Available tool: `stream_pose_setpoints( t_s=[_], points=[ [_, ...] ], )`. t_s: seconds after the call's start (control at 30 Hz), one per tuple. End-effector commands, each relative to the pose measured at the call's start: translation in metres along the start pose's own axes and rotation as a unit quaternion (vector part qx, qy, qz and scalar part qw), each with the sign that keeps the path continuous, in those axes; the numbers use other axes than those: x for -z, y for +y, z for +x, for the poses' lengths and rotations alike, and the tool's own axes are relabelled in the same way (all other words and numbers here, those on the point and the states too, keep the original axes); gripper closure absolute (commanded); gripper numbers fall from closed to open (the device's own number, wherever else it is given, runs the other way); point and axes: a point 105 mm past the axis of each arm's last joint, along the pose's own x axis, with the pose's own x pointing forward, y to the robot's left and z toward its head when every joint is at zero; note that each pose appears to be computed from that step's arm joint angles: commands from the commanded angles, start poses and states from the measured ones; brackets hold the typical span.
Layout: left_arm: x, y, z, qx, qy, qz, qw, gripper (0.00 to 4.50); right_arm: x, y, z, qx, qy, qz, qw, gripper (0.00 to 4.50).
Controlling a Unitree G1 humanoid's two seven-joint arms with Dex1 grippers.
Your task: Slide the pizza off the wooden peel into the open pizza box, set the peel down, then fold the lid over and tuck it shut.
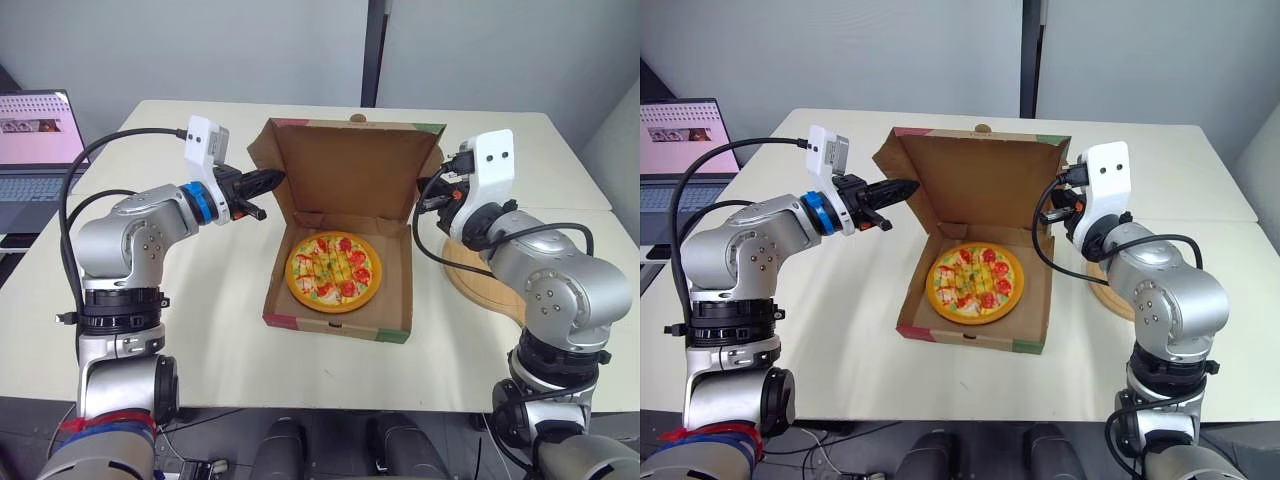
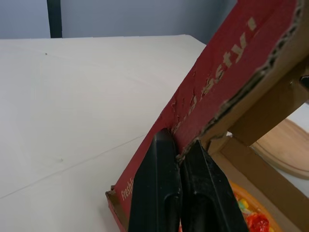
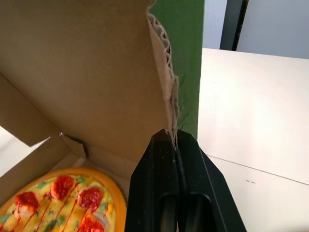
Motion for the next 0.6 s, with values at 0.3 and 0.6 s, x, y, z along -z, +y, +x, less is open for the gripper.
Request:
stream_pose_setpoints(
  t_s=[0.3,0.6],
  points=[
    [0.008,-0.033,-0.009,0.047,-0.024,-0.03,0.998,4.5,0.006,0.031,-0.016,-0.043,-0.008,0.009,0.999,4.49],
    [0.036,-0.048,-0.03,0.026,-0.032,-0.047,0.998,4.5,0.038,0.046,-0.037,-0.041,0.015,0.016,0.999,4.49]
  ],
)
